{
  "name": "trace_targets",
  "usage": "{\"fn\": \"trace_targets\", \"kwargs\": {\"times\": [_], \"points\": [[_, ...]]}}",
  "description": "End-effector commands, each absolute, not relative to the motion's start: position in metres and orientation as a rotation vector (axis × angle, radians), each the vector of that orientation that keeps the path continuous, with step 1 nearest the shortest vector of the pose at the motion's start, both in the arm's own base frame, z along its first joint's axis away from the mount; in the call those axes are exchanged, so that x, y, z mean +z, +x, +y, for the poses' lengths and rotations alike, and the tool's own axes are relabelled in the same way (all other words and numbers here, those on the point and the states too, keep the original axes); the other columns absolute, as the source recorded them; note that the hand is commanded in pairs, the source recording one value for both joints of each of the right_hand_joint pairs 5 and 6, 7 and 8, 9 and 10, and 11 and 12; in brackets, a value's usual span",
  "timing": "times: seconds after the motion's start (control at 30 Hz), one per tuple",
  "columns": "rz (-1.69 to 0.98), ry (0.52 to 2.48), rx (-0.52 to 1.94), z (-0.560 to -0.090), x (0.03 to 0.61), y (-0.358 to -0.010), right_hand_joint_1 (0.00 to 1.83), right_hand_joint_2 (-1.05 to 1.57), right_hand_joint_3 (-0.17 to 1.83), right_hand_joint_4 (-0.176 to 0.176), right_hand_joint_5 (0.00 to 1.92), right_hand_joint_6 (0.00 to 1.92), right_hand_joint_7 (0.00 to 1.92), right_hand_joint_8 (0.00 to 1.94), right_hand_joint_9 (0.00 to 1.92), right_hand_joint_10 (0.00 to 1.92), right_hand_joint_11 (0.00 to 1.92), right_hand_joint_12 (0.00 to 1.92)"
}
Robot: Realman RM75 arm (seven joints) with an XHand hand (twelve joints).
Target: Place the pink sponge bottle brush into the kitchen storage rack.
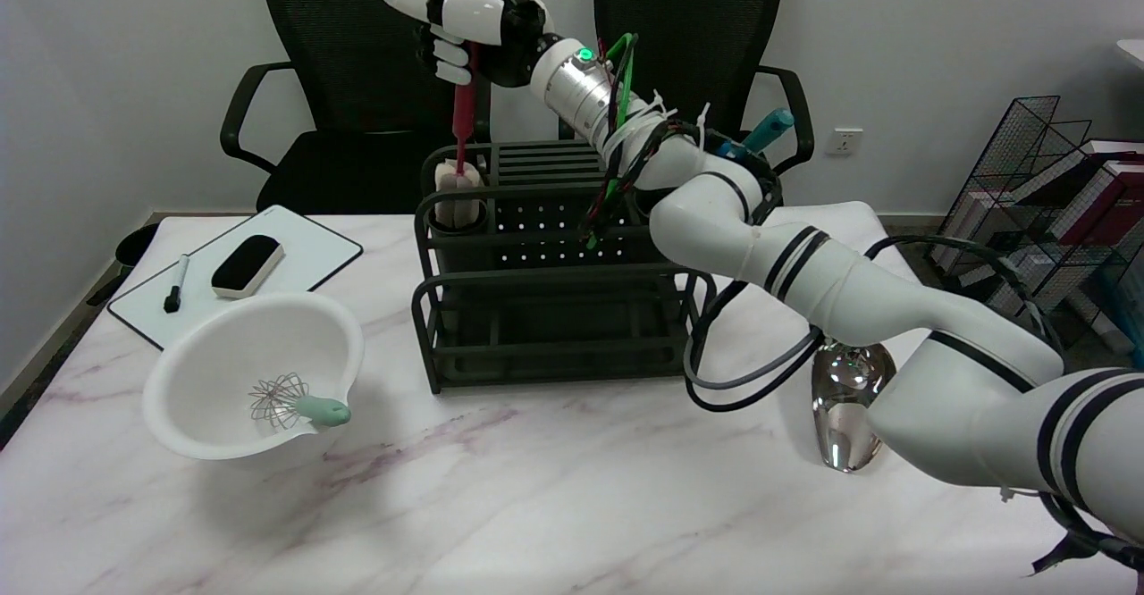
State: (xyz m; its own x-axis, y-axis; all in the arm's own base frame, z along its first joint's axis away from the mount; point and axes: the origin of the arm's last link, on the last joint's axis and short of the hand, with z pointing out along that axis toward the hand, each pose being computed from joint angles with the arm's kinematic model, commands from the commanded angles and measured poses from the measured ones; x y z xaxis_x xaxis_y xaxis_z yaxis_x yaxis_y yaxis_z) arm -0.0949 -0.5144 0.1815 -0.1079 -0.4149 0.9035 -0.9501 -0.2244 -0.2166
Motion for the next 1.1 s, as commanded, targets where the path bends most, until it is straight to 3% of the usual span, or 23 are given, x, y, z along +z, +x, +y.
{"fn": "trace_targets", "kwargs": {"times": [0.03, 0.53, 0.73, 0.83, 0.97, 1.03, 1.1], "points": [[-1.506, 1.59, 1.303, -0.519, 0.184, -0.118, 1.04, 1.57, 0.39, 0.0, 1.92, 1.92, 1.92, 1.92, 1.92, 1.92, 1.9, 1.9], [-1.537, 1.554, 1.28, -0.515, 0.178, -0.141, 1.04, 1.57, 0.38, 0.0, 1.92, 1.92, 1.92, 1.92, 1.91, 1.91, 1.81, 1.81], [-1.541, 1.552, 1.282, -0.514, 0.177, -0.144, 1.04, 1.49, 0.45, 0.0, 1.92, 1.92, 1.76, 1.76, 1.71, 1.71, 1.65, 1.65], [-1.54, 1.56, 1.291, -0.513, 0.177, -0.143, 1.12, 1.17, 0.75, 0.0, 1.87, 1.87, 1.53, 1.53, 1.49, 1.49, 1.45, 1.45], [-1.543, 1.564, 1.299, -0.511, 0.177, -0.145, 1.18, 0.75, 1.06, 0.0, 1.63, 1.63, 1.24, 1.24, 1.25, 1.25, 1.19, 1.19], [-1.547, 1.567, 1.308, -0.51, 0.176, -0.145, 1.22, 0.44, 1.35, 0.0, 1.24, 1.24, 1.07, 1.07, 1.13, 1.13, 1.06, 1.06], [-1.545, 1.573, 1.317, -0.509, 0.176, -0.145, 1.26, 0.31, 1.4, 0.0, 0.94, 0.94, 0.96, 0.96, 1.05, 1.05, 0.96, 0.96]]}}
